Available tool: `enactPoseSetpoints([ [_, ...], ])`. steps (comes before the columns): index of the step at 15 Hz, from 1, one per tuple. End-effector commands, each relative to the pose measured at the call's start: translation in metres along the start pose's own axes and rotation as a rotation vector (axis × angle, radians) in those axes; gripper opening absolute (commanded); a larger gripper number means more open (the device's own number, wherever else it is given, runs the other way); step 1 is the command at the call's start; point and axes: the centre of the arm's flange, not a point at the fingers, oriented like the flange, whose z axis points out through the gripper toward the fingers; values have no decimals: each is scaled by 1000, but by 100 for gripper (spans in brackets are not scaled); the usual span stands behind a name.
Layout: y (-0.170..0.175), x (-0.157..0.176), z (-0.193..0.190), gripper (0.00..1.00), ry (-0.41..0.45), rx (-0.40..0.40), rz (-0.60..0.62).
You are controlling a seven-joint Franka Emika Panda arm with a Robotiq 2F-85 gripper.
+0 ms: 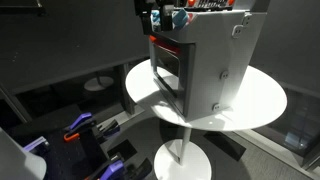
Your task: Press the top right orange button on the stove
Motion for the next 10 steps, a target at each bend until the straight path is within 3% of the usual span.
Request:
enactPoseSetpoints([
  [1,0,0,0,100,0,0,0],
  [6,0,0,0,100,0,0,0],
  [10,0,12,-11,100,64,8,7],
])
